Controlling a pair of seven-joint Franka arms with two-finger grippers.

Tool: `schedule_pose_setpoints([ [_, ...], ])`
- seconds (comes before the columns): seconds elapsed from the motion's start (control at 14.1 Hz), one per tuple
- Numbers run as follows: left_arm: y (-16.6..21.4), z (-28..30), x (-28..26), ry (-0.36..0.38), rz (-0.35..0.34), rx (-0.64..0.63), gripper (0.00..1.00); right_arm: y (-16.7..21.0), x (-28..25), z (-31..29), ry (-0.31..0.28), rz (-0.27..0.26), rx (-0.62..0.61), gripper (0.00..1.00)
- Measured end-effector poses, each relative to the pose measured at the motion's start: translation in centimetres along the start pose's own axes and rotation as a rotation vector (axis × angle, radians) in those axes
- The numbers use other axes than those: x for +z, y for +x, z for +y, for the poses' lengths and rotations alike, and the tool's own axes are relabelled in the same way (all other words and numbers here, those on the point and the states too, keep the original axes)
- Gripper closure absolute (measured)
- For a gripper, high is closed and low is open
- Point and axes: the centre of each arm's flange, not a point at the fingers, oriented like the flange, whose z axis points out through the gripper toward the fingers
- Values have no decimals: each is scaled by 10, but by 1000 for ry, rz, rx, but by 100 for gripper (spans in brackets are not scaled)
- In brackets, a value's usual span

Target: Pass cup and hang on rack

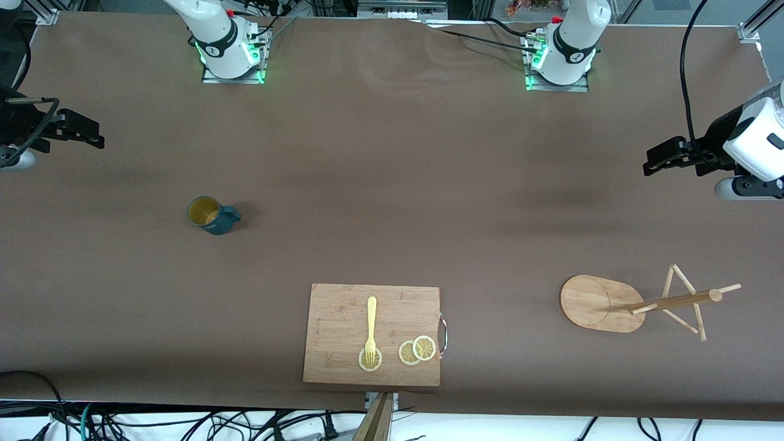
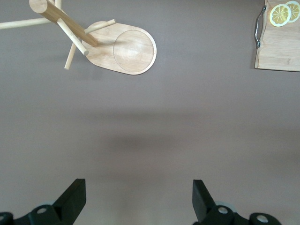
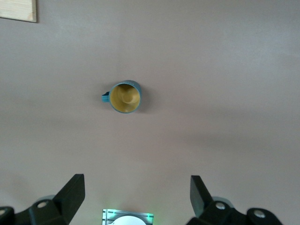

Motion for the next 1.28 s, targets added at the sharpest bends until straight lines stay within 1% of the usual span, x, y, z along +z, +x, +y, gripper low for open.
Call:
schedule_pose_setpoints([
  [0.21,0,0,0,0,0,0,0,3,2,-8,-4,-5,-14,0],
  [0.36,0,0,0,0,0,0,0,7,10,-9,-5,-20,-19,0],
  [0.5,0,0,0,0,0,0,0,11,19,-10,-2,-50,-22,0],
  [0.71,0,0,0,0,0,0,0,12,34,-11,5,-114,-24,0],
  [0.92,0,0,0,0,0,0,0,19,48,-18,7,-150,-36,0],
  [1.14,0,0,0,0,0,1,0,21,66,-22,11,-201,-44,0],
  [1.21,0,0,0,0,0,1,0,26,79,-22,11,-208,-45,0],
  [1.28,0,0,0,0,0,1,0,34,97,-22,10,-199,-46,0],
])
